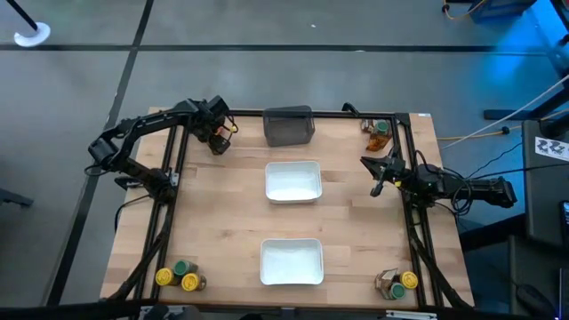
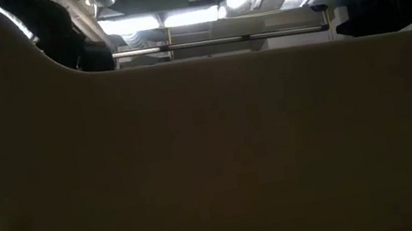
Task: Sort spices by type
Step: Put the yellow seasoning bottle into the black bin
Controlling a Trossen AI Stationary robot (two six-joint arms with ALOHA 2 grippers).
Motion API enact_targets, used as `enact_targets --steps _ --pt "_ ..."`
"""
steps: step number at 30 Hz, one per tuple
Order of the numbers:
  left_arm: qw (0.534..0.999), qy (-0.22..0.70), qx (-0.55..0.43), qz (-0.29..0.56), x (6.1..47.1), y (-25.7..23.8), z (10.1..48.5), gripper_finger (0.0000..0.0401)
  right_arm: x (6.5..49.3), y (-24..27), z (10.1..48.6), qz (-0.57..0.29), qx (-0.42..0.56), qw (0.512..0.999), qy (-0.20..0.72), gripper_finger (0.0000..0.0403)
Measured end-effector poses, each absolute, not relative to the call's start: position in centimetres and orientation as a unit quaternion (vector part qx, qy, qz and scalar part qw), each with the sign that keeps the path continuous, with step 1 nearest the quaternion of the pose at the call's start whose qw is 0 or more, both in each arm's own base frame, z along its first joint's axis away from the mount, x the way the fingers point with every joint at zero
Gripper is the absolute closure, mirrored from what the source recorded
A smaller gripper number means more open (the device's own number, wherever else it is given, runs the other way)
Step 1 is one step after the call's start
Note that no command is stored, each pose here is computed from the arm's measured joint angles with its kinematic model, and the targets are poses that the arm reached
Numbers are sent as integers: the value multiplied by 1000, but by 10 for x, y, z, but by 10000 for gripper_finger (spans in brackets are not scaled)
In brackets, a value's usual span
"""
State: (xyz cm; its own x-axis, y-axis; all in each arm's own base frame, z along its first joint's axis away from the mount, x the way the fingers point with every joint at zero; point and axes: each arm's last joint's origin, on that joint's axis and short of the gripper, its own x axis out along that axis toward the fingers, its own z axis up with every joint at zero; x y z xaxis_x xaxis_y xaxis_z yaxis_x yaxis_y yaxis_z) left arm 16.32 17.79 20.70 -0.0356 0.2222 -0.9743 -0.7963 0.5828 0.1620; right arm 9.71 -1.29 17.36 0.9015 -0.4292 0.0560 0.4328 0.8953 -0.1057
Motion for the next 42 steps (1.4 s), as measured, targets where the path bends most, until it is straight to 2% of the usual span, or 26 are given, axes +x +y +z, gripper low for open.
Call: enact_targets --steps 5,9,18,23,42 --pt "656 603 -236 387 165 178 210 197 97 -13 174 -221 -58 973 -16 365" --pt "669 592 -228 387 173 180 228 197 97 -13 174 -222 -58 973 -17 366" --pt "748 507 -187 385 208 178 293 197 97 -13 174 -222 -58 973 -17 366" --pt "773 474 -181 381 227 178 317 197 97 -13 174 -222 -57 973 -18 366" --pt "785 495 -143 343 332 227 323 196 97 -13 173 -222 -59 973 -12 365"
